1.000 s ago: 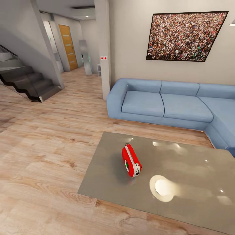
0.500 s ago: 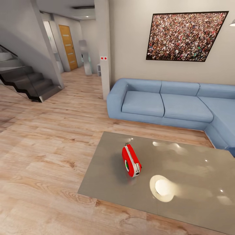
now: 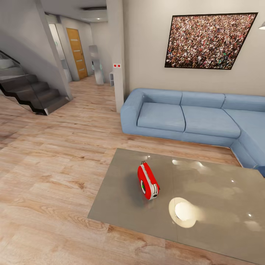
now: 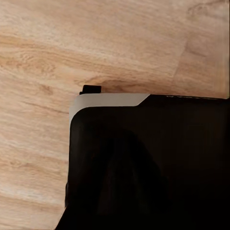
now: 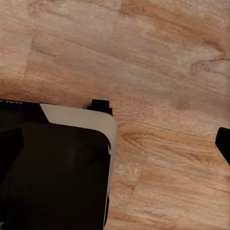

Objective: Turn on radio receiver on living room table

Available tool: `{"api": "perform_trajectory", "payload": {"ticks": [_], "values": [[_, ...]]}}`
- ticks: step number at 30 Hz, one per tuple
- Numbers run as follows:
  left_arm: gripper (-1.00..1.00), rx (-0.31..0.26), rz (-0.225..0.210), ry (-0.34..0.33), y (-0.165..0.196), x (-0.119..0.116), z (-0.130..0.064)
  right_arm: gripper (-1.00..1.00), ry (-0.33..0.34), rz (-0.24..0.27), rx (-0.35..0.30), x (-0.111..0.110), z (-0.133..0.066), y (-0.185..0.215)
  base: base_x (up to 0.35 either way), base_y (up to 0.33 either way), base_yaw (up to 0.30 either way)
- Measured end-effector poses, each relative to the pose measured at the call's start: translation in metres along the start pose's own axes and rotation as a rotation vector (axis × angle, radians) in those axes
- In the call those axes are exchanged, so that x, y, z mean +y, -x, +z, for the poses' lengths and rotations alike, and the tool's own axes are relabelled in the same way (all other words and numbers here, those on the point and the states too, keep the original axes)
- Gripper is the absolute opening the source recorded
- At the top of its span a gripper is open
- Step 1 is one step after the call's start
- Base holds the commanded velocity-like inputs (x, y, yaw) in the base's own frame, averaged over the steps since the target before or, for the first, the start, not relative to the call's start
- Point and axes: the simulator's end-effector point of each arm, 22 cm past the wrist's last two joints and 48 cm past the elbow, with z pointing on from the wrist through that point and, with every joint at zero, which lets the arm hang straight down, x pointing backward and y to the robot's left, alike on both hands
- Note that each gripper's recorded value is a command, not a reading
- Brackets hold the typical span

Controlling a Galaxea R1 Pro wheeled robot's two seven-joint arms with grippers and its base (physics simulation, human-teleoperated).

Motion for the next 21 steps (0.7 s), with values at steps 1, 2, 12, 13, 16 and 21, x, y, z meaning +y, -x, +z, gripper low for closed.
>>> {"api": "perform_trajectory", "payload": {"ticks": [1,2,12,13,16,21], "values": [[-1.00,0.000,-0.001,-0.001,-0.0001,-0.0014,0.0000,1.00,0.000,0.000,0.000,0.0000,0.0000,0.0000,0.000,0.000,0.000],[-1.00,0.000,-0.002,-0.002,-0.0001,-0.0016,0.0000,1.00,0.000,0.000,0.000,0.0000,0.0000,0.0000,0.000,0.000,0.000],[-1.00,0.000,-0.002,-0.003,-0.0002,-0.0027,0.0000,1.00,0.000,0.000,0.000,0.0000,0.0000,0.0000,0.000,0.000,0.000],[-1.00,0.000,-0.002,-0.003,-0.0002,-0.0029,0.0000,1.00,0.000,0.001,0.000,0.0000,0.0000,0.0000,0.000,0.000,0.000],[-1.00,0.000,-0.002,-0.004,-0.0002,-0.0035,0.0000,1.00,0.000,0.000,0.000,0.0000,0.0000,0.0000,0.000,0.000,0.000],[-1.00,0.001,-0.004,-0.013,-0.0007,-0.0097,0.0000,1.00,0.000,0.000,0.000,0.0000,0.0000,0.0000,0.000,0.000,0.000]]}}
